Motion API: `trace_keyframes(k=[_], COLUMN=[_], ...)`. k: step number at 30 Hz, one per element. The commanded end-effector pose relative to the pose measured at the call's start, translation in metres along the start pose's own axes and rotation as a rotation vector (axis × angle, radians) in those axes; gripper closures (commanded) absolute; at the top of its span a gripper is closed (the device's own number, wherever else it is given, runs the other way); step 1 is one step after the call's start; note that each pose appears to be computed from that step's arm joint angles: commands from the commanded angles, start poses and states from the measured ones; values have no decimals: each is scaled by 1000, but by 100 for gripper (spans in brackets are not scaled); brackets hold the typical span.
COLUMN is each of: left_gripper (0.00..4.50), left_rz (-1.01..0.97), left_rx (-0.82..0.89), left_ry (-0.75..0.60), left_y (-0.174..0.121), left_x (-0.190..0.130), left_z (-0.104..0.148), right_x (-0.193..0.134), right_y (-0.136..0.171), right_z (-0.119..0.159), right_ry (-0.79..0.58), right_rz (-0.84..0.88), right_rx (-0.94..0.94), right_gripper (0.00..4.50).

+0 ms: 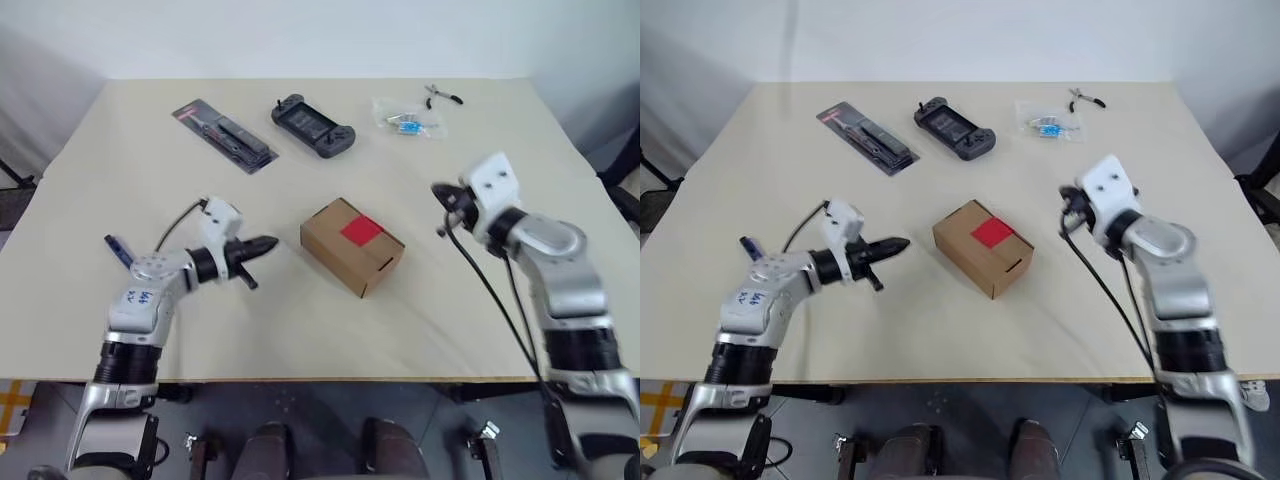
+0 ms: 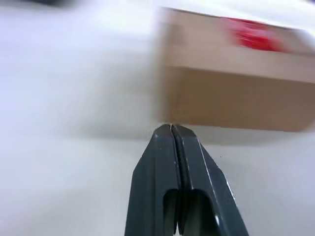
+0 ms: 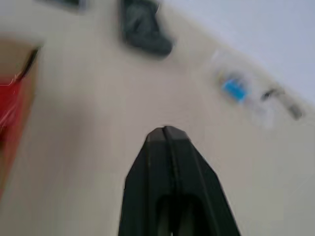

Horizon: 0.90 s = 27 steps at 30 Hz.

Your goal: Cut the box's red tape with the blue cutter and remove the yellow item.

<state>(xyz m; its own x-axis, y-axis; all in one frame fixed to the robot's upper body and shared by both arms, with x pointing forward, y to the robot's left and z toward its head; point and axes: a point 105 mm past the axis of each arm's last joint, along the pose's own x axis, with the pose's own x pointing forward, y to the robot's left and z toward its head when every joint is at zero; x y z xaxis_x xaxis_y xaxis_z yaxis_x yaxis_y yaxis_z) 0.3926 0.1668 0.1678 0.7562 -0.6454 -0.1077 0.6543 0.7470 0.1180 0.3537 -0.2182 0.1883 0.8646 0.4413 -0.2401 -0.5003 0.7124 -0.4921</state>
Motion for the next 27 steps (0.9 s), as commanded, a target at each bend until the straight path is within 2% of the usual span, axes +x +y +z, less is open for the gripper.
trace_keyframes(k=[1, 4, 8, 13, 18, 23, 27], left_gripper=[447, 447, 447, 447, 447, 447, 447], left_rz=[94, 66, -131, -302, -375, -519, -573], left_rx=[83, 117, 105, 71, 66, 72, 61], left_ry=[-83, -79, -99, -87, -77, -17, -1], left_y=[27, 25, -12, -42, -52, -73, -86], left_x=[13, 28, 58, 73, 74, 62, 53], left_z=[21, 20, 20, 15, 14, -3, -5], right_x=[-27, -33, -19, 0, 2, -5, -11], right_y=[15, 37, 78, 98, 103, 114, 116], right_z=[1, -5, 5, 19, 24, 22, 21], right_ry=[104, 166, 108, 40, 27, 57, 75], right_rz=[127, 221, 319, 326, 343, 404, 425], right_rx=[-44, -30, 44, 78, 89, 91, 91], right_gripper=[450, 450, 450, 450, 450, 450, 450])
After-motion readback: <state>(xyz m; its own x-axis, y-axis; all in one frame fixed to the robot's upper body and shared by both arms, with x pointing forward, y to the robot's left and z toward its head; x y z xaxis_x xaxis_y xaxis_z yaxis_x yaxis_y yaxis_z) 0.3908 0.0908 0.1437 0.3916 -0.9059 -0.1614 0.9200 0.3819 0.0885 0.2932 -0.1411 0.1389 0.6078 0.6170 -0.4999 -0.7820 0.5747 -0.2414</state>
